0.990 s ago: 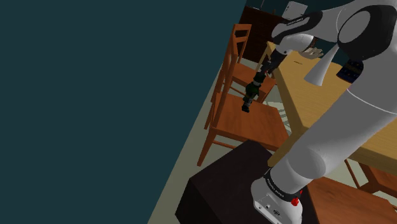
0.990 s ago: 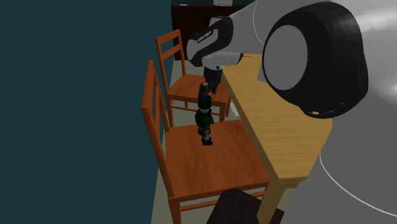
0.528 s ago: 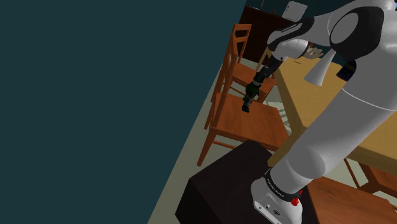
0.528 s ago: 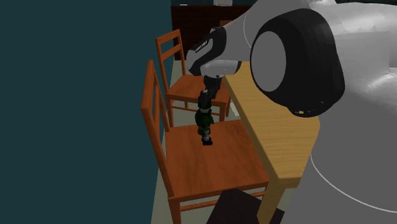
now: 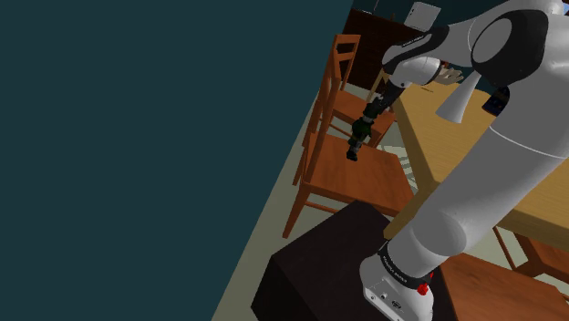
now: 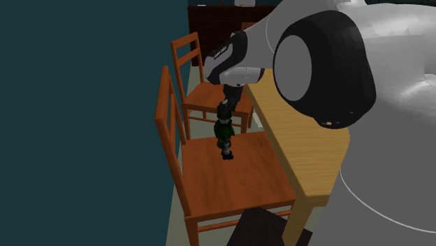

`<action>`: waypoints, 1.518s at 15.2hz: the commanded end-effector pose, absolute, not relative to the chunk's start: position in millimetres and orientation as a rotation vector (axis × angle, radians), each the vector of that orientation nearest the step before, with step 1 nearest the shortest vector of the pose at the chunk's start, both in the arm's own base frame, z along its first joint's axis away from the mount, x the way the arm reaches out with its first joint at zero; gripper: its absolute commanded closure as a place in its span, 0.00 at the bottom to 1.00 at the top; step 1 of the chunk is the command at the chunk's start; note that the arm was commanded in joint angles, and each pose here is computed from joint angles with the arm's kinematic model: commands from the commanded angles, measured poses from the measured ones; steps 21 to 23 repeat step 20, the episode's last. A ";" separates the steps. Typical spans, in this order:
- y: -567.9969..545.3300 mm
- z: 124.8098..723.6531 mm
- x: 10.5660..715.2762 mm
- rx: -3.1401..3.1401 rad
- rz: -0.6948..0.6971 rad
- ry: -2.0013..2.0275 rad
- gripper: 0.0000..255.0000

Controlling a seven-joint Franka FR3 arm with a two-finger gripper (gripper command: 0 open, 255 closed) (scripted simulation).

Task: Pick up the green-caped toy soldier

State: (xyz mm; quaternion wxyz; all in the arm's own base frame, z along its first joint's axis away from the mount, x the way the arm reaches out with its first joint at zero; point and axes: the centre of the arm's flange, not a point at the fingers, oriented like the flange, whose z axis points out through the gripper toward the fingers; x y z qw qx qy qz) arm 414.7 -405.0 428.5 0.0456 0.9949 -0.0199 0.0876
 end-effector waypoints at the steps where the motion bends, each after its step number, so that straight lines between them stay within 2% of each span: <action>1: -404.9 427.3 414.4 3.039 0.264 -0.061 1.00; 18: -405.2 506.5 413.9 3.039 0.263 -0.061 1.00; 23: -405.2 507.3 413.9 3.039 0.263 -0.061 1.00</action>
